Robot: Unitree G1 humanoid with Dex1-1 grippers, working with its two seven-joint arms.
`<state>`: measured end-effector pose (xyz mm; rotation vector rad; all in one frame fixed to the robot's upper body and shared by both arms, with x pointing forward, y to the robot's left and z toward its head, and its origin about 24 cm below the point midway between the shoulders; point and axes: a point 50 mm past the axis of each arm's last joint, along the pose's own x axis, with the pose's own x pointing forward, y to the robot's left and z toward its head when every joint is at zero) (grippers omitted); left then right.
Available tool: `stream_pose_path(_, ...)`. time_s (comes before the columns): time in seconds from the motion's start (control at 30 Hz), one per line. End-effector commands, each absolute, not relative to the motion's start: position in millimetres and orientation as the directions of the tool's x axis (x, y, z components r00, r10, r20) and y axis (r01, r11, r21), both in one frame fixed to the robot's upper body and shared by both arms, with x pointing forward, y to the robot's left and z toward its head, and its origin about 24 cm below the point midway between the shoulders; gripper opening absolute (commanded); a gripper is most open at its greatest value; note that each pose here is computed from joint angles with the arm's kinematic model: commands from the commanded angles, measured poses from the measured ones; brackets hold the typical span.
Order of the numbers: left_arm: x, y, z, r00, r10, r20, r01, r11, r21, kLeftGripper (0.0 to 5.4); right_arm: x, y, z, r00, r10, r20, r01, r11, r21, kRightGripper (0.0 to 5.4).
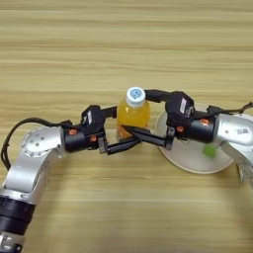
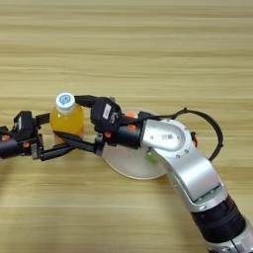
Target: Move the objects on the table
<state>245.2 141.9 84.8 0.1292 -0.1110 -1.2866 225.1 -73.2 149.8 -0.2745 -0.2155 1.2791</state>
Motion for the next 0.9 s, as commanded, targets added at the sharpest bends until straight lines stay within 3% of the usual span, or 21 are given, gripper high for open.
stream_pose_path(0.03, 247.2, 142.4, 88.8, 0.287, -0.958, 0.019, 0.94, 0.285, 0.187, 3.39, 221.0, -71.0, 150.6, 0.243, 0.97, 0.003, -0.918, 0.231, -0.324, 4.15)
stream_pose_path(0.4, 248.3, 142.2, 88.6, 0.297, -0.955, 0.024, 0.937, 0.296, 0.186, 3.38, 221.8, -72.6, 157.5, 0.25, 0.967, 0.057, -0.914, 0.255, -0.315, 5.37)
stream_pose_path(0.67, 251.7, 142.6, 87.9, 0.317, -0.948, 0.037, 0.931, 0.318, 0.177, 3.38, 220.4, -89.7, 175.8, 0.277, 0.944, 0.18, -0.895, 0.322, -0.309, 5.4)
stream_pose_path(0.9, 262.9, 144.6, 89.3, 0.4, -0.914, 0.07, 0.899, 0.406, 0.164, 3.38, 225.7, -125.3, 176.5, 0.414, 0.871, 0.264, -0.838, 0.478, -0.263, 5.4)
